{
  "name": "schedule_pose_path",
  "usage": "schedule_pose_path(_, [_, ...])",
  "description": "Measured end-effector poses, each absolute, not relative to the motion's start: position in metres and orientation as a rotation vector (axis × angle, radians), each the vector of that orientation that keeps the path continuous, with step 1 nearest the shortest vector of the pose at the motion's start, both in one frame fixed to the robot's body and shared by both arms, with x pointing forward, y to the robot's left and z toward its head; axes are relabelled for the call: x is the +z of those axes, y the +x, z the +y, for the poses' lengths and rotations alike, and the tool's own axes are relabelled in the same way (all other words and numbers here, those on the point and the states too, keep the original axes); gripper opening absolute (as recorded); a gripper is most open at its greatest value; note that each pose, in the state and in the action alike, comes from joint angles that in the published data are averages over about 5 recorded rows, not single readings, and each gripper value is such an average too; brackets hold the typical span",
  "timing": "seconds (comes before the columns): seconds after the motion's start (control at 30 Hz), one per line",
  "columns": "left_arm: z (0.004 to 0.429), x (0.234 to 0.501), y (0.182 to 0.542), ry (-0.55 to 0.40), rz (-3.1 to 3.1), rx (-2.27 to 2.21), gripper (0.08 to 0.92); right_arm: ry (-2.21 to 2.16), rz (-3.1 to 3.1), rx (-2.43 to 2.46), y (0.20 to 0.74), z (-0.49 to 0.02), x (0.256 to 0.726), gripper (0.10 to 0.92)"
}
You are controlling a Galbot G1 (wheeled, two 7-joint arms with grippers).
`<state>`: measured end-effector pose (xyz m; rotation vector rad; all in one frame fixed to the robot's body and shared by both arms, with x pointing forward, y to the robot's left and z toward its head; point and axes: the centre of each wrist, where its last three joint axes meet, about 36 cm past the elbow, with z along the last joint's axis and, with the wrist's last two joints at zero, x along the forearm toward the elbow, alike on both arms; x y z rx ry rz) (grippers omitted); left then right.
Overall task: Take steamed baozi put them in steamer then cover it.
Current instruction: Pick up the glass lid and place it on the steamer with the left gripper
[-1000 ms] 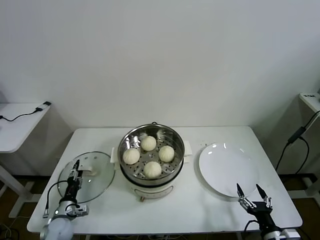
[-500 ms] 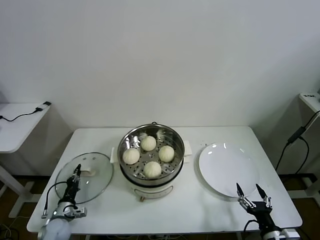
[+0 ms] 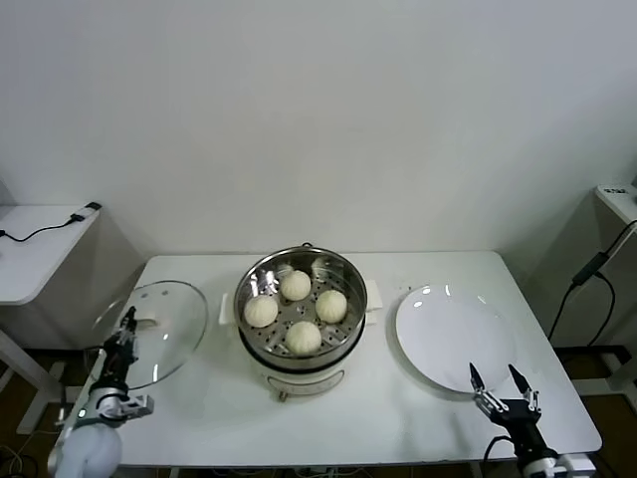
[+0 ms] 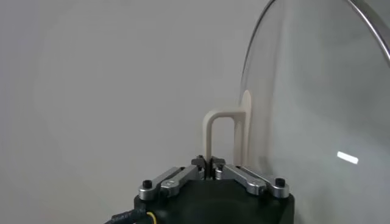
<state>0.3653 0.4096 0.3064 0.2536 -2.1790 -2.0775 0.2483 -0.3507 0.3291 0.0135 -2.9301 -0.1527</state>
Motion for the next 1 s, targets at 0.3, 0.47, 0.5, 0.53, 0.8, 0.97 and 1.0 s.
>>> schedule_pose_path(0.3, [0.373, 0.402, 0.37, 0.347, -2.192, -2.022, 0.138, -0.035, -2.889, -0.05, 0.249, -0.348, 0.328, 0.823])
schedule_pose_path(0.47, [0.322, 0.438, 0.377, 0.331, -2.232, -1.998, 0.138, -0.051, -2.879, 0.008, 0.248, -0.346, 0.329, 0.823])
schedule_pose_path(0.5, [0.311, 0.443, 0.378, 0.32, -2.239, -1.993, 0.138, -0.053, -2.878, 0.019, 0.248, -0.346, 0.329, 0.823])
schedule_pose_path(0.53, [0.299, 0.448, 0.379, 0.308, -2.246, -1.988, 0.138, -0.054, -2.877, 0.03, 0.248, -0.346, 0.329, 0.823])
schedule_pose_path(0.8, [0.208, 0.469, 0.381, 0.195, -2.283, -1.961, 0.138, -0.067, -2.876, 0.084, 0.248, -0.347, 0.33, 0.823])
schedule_pose_path(0.97, [0.157, 0.471, 0.376, 0.15, -2.297, -1.954, 0.138, -0.075, -2.88, 0.104, 0.248, -0.35, 0.327, 0.823])
schedule_pose_path(1.0, [0.147, 0.471, 0.376, 0.145, -2.3, -1.954, 0.138, -0.077, -2.88, 0.107, 0.248, -0.351, 0.326, 0.823])
